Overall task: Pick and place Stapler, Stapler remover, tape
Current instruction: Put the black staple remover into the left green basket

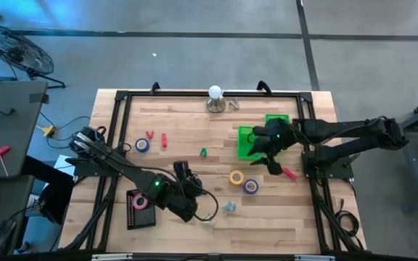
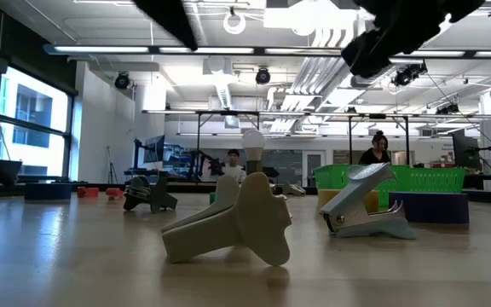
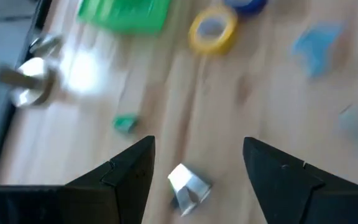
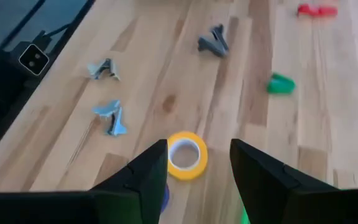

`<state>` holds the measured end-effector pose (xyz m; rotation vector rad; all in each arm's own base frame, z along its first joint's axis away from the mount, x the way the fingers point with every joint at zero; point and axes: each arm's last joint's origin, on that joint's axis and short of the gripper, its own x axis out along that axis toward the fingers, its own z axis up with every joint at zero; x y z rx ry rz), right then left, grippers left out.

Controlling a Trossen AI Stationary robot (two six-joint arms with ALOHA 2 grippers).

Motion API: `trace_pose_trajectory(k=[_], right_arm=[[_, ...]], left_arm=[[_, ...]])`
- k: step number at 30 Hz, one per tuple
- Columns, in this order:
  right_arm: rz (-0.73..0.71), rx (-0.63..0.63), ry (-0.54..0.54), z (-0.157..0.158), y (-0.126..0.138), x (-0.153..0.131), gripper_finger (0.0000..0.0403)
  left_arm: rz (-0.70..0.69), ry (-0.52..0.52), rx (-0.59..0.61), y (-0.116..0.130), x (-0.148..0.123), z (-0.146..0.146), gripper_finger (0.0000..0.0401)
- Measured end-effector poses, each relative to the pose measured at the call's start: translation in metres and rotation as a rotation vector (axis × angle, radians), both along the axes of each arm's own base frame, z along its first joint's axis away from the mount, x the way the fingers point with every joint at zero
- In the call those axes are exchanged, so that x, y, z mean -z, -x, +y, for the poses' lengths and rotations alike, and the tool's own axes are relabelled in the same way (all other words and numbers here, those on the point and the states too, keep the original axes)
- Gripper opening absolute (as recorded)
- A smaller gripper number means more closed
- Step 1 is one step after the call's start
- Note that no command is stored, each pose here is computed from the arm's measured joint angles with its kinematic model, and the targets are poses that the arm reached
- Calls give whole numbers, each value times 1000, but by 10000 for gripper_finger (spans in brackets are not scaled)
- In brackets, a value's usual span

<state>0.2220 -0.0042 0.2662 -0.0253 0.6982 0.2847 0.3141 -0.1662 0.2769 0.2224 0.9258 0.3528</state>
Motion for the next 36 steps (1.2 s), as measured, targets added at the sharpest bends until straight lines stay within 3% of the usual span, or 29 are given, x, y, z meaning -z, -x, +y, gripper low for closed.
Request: trace_pose_trajectory(k=[7, 15, 19, 32, 36], right_arm=[[-30, -45, 57, 21, -2, -2, 163], [-33, -72, 53, 28, -1, -2, 154], [-30, -64, 46, 28, -1, -2, 154], [-20, -59, 37, 28, -1, -1, 149], [-20, -61, 39, 28, -1, -1, 145]], left_arm=[[334, -206, 35, 16, 23, 10, 237], [443, -146, -23, -4, 43, 32, 237], [474, -53, -100, -16, 53, 51, 237], [439, 462, -478, -37, 60, 97, 237], [404, 515, -613, -40, 63, 102, 237]])
